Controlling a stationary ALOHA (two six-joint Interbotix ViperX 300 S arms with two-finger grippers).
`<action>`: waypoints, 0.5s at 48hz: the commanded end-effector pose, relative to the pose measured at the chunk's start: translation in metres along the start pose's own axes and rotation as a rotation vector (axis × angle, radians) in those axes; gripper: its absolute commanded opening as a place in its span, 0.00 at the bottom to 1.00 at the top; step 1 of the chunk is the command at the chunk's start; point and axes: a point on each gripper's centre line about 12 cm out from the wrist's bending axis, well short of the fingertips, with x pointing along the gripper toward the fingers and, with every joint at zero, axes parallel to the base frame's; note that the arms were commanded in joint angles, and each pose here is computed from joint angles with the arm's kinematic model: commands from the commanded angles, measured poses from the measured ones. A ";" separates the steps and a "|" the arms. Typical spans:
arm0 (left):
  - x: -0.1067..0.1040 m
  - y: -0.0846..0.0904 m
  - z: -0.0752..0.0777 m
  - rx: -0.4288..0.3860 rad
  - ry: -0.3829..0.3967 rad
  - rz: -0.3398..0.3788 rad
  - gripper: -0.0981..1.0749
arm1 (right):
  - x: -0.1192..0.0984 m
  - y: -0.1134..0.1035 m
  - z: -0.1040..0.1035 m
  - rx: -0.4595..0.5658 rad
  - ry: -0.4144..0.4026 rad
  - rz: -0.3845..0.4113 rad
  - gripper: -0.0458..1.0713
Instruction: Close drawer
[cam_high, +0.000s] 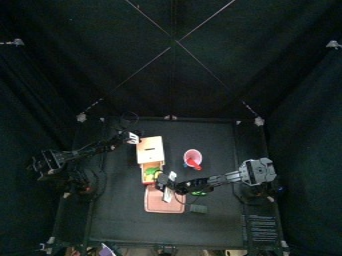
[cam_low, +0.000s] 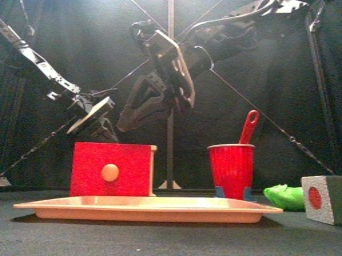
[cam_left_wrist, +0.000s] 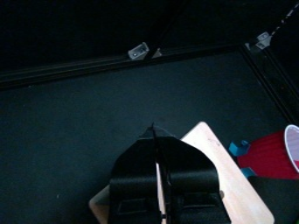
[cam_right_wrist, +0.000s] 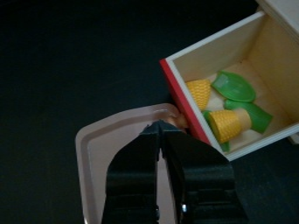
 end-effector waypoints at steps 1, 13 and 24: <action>0.003 0.000 0.002 0.001 -0.006 0.002 0.25 | -0.011 0.008 0.015 -0.001 -0.044 0.034 0.38; 0.015 0.003 -0.006 0.004 0.027 0.024 0.25 | -0.002 0.002 0.008 0.016 -0.019 0.022 0.38; 0.024 0.003 -0.010 0.009 0.049 0.031 0.25 | 0.005 0.001 0.003 0.019 -0.004 0.016 0.38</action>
